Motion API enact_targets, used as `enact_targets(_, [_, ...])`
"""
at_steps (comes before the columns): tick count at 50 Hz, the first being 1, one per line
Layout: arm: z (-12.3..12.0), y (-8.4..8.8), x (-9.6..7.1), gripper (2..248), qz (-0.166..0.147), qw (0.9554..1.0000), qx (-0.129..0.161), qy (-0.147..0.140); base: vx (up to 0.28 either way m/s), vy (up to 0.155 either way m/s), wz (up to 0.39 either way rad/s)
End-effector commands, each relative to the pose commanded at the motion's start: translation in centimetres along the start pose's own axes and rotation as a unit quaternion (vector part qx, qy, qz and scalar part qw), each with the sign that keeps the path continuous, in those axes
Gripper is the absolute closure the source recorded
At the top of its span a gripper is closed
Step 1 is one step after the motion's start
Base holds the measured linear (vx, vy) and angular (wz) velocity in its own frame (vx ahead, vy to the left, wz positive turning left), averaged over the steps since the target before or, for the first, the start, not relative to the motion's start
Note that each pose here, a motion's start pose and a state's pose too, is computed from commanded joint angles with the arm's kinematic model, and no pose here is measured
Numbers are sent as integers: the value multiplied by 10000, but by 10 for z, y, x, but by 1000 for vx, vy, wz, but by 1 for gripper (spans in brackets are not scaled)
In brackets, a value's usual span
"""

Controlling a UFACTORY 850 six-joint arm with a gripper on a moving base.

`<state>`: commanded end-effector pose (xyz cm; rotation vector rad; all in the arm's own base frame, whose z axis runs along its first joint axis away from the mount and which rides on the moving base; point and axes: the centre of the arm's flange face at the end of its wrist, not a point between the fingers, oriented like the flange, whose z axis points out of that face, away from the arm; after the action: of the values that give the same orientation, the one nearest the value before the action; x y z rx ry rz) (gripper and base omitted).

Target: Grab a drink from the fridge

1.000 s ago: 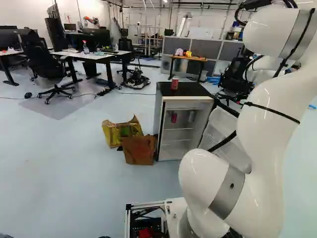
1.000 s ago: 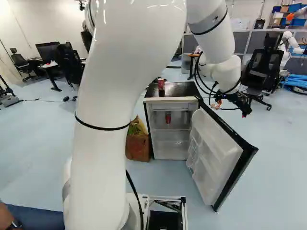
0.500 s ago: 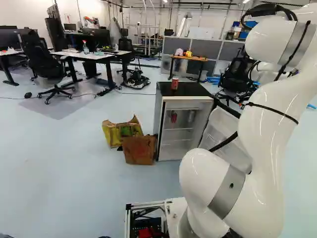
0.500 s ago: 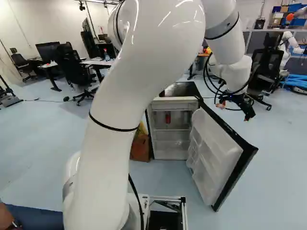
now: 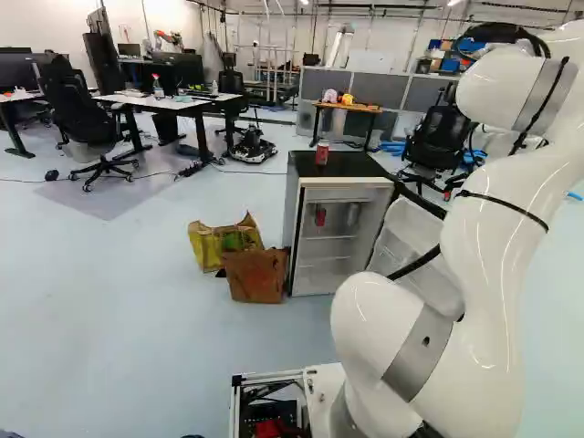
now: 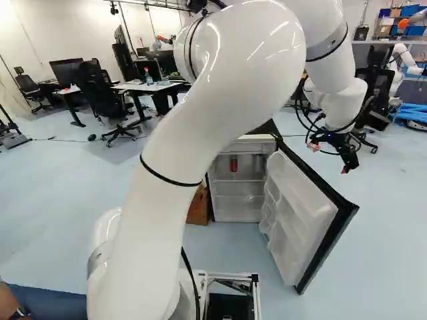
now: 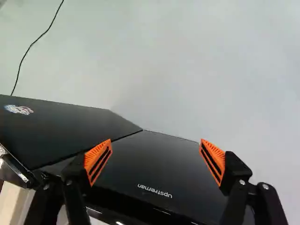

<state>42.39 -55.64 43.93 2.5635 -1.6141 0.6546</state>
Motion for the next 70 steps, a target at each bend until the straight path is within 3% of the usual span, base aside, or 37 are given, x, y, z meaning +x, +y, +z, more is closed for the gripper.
enact_targets(22, [31,20,24,3,138,9999,-41,-11,0,0,0])
enact_targets(39, [55,24,21,3,156,9998,-68,-142,0,0,0])
enact_targets(70, [52,27,13,3,175,9995,-82,-240,0,0,0])
